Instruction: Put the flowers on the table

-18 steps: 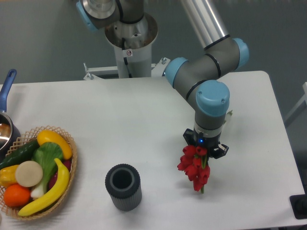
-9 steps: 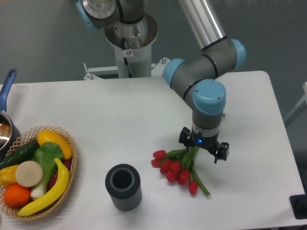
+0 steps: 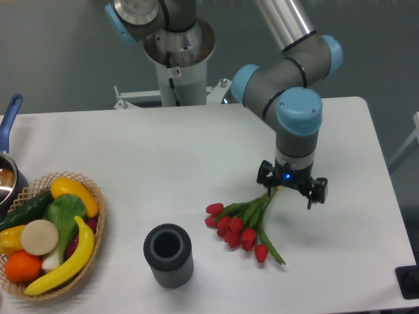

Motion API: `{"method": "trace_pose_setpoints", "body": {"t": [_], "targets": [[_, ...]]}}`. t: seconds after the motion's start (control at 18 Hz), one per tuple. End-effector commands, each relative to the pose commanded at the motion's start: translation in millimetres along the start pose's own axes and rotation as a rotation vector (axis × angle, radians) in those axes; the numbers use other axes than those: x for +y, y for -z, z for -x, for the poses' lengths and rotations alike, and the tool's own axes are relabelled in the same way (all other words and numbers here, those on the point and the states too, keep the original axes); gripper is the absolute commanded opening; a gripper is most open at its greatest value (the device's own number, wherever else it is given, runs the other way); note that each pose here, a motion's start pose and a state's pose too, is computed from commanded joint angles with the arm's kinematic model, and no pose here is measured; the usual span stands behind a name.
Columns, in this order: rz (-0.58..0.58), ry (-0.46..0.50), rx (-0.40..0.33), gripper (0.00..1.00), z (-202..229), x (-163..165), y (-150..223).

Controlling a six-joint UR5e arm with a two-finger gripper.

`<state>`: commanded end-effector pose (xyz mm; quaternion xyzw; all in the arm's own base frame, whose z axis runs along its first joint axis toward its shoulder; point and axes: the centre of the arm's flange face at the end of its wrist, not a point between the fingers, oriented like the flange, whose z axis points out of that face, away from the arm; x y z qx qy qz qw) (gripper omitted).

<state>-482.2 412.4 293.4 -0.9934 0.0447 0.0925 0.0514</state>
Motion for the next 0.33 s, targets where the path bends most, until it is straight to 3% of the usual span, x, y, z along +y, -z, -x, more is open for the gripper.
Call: {"method": "trace_pose_setpoints", "body": {"t": [0.17, 0.33], "targets": [[0.004, -0.086, -0.003, 1.0, -5, 8, 7], [0.008, -0.088, -0.001, 1.0, -8, 15, 9]]}}
